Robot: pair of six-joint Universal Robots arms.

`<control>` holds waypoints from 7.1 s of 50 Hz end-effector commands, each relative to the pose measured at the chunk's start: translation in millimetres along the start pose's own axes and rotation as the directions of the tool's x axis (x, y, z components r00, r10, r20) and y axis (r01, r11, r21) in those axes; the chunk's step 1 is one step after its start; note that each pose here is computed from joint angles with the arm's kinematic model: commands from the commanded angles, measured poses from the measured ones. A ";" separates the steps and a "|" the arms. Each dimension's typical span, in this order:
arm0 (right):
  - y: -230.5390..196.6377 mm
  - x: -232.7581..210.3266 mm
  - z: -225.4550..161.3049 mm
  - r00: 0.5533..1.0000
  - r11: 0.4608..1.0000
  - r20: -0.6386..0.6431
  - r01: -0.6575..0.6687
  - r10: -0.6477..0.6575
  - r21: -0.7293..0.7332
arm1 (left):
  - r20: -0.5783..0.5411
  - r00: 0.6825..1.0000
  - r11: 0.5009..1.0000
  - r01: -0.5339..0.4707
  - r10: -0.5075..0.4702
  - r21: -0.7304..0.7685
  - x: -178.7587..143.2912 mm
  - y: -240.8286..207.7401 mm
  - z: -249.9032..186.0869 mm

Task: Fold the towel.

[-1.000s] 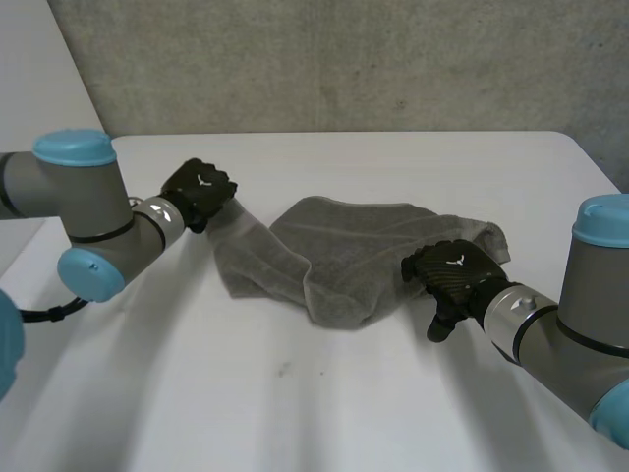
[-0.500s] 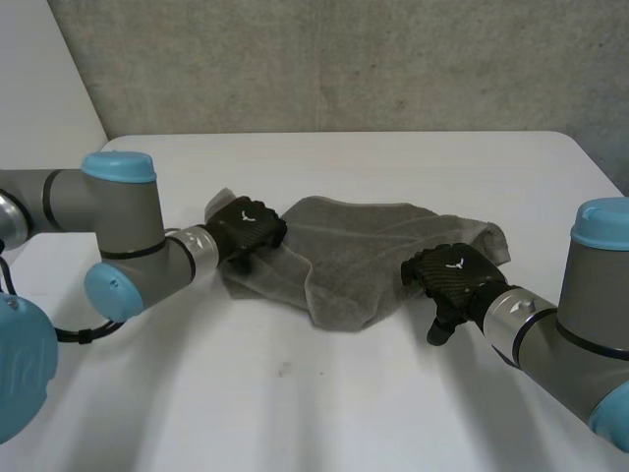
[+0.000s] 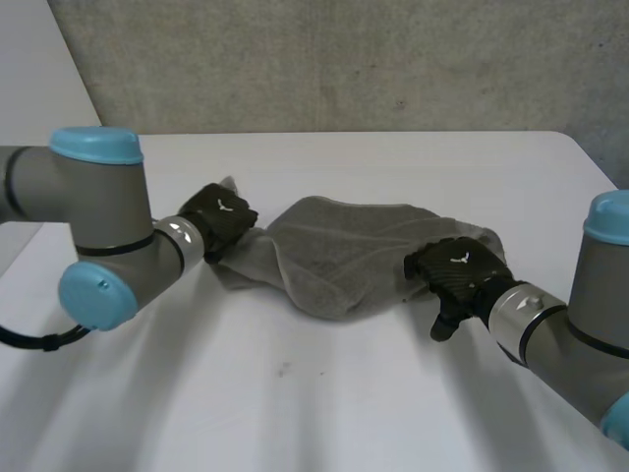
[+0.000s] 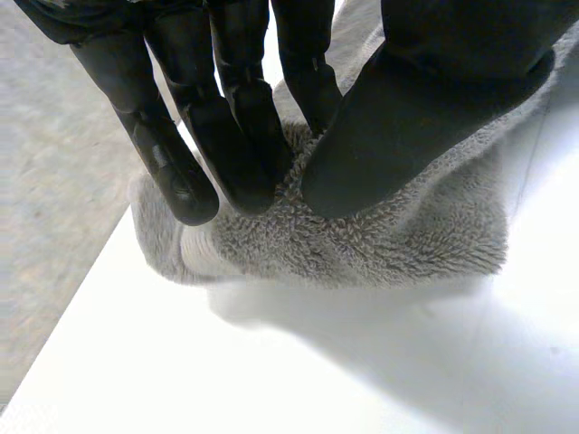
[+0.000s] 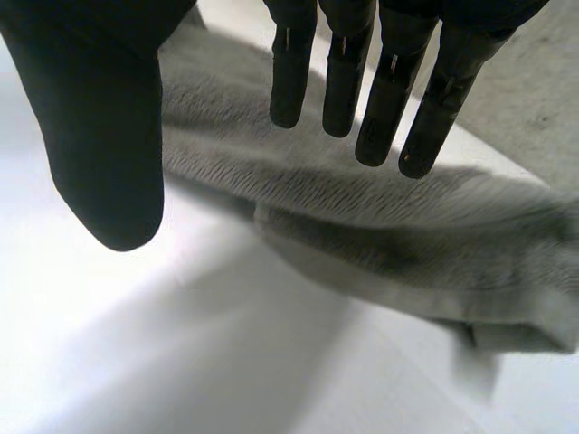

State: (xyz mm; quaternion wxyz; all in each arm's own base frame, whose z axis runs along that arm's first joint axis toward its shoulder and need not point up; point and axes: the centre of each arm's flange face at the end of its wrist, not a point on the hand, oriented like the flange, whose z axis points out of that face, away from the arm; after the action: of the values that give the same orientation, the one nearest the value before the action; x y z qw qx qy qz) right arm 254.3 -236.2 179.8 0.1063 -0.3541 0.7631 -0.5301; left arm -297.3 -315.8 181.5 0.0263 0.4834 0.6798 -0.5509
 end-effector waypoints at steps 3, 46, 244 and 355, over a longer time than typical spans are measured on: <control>-13.2 -6.7 -15.0 0.968 0.969 0.043 -0.247 0.246 0.018 | 0.054 0.999 0.999 0.006 -0.007 0.033 4.0 -10.3 -53.1; -96.6 9.4 -46.8 0.996 0.949 -0.046 0.087 -0.076 0.304 | 0.167 0.971 0.960 0.127 -0.172 0.250 9.1 -54.7 -148.3; 56.8 166.7 -12.3 0.939 0.989 -0.309 0.138 -0.148 -0.057 | -0.041 0.936 0.937 0.350 -0.349 0.015 41.7 32.4 -16.2; 39.4 72.8 -16.6 0.968 0.973 -0.101 -0.231 0.230 -0.006 | 0.356 0.890 0.951 0.216 -0.285 0.222 -21.1 24.3 -63.2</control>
State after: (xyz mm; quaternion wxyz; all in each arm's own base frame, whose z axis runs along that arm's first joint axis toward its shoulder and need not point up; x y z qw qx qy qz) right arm 169.2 -273.5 171.5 0.1412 -0.2767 0.7881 -0.5314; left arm -239.1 -281.7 195.5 0.0431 0.2778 0.6712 -0.6859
